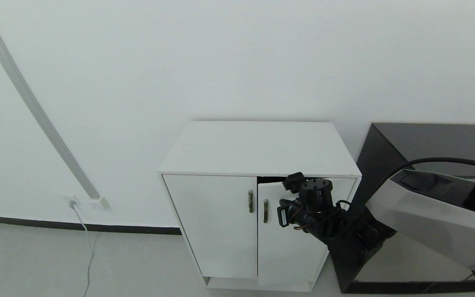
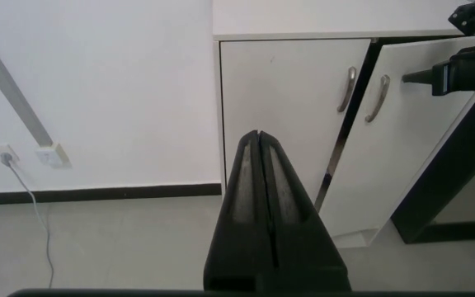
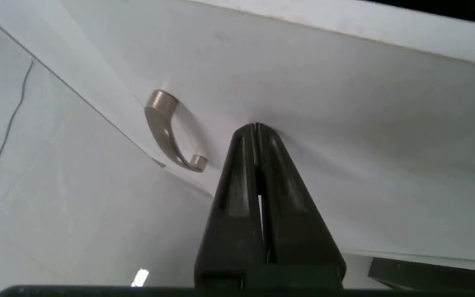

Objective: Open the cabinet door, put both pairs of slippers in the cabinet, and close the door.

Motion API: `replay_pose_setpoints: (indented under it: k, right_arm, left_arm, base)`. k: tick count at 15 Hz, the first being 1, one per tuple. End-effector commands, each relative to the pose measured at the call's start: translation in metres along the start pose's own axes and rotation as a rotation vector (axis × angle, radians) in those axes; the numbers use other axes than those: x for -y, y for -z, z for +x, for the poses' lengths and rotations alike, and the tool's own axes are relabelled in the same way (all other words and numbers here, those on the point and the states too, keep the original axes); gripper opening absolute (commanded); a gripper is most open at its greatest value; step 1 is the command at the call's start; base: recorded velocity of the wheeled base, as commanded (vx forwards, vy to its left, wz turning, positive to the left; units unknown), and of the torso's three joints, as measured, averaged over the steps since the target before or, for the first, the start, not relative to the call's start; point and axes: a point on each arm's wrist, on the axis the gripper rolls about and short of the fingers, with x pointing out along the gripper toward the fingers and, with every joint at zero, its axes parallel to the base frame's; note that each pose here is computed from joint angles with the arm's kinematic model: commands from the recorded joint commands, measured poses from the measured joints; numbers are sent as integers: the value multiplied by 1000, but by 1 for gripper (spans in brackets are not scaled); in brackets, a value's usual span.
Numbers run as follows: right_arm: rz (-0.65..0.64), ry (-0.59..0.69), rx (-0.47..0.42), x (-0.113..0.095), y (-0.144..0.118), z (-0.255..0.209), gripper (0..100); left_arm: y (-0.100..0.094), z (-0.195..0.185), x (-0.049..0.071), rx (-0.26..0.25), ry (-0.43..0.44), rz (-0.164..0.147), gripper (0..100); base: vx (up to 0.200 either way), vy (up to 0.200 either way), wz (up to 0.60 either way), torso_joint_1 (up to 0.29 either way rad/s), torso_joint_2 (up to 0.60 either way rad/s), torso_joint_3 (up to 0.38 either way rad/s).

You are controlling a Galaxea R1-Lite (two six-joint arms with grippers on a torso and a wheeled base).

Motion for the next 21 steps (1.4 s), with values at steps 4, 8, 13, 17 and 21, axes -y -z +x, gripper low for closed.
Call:
replay_pose_setpoints:
  k: [4,8,13,17,21]
  right_arm:
    - [8,14,9,6,-1,12,0]
    - [10,23,7,9,-3,19,0]
    - [10,23,7,9,-4,20,0]
    - [13,23,19,9,-7,21,0]
    - [14,26,18,10,-5,25,0]
  left_arm:
    - [0,0,0,-1,0,0,0]
    - [0,0,0,-1,0,0,0]
    - [0,0,0,-1,-2,0,0]
    - [0,0,0,-1,0,0,0]
    - [0,0,0,-1,0,0,0]
  base:
    - [0,0,0,0,0,0]
    - [0,0,0,0,0,0]
    - [0,0,0,0,0,0]
    - [0,0,0,0,0,0]
    - [0,0,0,0,0,0]
